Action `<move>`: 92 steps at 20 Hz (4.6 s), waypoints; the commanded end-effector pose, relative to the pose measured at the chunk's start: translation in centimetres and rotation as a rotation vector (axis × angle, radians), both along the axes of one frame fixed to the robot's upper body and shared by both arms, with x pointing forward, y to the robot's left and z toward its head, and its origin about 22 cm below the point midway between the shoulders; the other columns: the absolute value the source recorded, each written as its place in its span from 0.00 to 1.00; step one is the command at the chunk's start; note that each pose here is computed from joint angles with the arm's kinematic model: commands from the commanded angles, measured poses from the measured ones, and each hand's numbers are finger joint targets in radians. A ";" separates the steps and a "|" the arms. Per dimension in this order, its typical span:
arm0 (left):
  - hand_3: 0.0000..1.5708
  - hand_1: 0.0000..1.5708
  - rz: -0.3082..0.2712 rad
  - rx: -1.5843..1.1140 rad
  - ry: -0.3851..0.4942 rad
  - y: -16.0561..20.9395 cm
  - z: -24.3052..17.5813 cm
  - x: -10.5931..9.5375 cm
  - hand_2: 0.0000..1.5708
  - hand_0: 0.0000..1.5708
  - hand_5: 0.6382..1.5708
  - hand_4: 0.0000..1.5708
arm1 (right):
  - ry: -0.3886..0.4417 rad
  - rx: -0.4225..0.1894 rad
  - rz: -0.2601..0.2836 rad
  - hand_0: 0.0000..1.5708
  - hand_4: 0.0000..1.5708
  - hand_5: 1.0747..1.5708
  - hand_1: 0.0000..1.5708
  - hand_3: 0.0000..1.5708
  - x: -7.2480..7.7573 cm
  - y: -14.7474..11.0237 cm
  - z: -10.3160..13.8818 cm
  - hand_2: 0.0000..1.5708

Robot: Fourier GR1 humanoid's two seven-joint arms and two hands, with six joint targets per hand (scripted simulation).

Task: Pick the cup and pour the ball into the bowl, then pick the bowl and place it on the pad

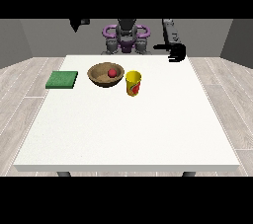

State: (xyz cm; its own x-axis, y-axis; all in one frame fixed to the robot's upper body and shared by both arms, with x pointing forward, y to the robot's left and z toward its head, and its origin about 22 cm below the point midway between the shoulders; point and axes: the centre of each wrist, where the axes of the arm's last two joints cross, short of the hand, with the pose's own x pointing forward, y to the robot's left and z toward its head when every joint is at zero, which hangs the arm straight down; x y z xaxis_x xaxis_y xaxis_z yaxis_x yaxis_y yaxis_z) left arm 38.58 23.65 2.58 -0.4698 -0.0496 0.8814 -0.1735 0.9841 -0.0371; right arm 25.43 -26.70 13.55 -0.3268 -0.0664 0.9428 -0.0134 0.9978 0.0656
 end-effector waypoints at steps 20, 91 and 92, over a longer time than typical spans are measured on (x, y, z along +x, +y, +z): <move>0.00 0.00 -0.073 0.128 -0.187 17.5 24.6 0.2 0.00 0.00 0.96 0.00 | 0.092 0.123 -0.025 0.00 0.22 1.00 0.00 0.00 4.6 -0.1 -12.0 0.00; 0.00 0.00 -0.010 0.107 -0.208 25.3 30.3 -5.0 0.00 0.00 0.96 0.00 | 0.422 -0.389 -0.290 1.00 0.83 0.92 1.00 1.00 13.1 -10.7 -3.5 1.00; 0.00 0.00 0.021 0.109 -0.168 24.8 28.0 -4.3 0.00 0.00 0.96 0.00 | 0.457 -0.368 -0.268 1.00 0.83 0.93 1.00 1.00 12.0 -10.3 -6.6 1.00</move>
State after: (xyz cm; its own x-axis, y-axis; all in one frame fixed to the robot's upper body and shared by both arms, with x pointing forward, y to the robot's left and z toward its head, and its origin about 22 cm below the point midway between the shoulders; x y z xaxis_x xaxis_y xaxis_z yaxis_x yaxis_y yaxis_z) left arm 33.86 49.20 31.75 -0.6269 -0.1338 0.7676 -0.1749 0.9842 0.0288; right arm 39.00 -33.89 8.94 0.1398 0.3209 0.9367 0.1791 0.9222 -0.3426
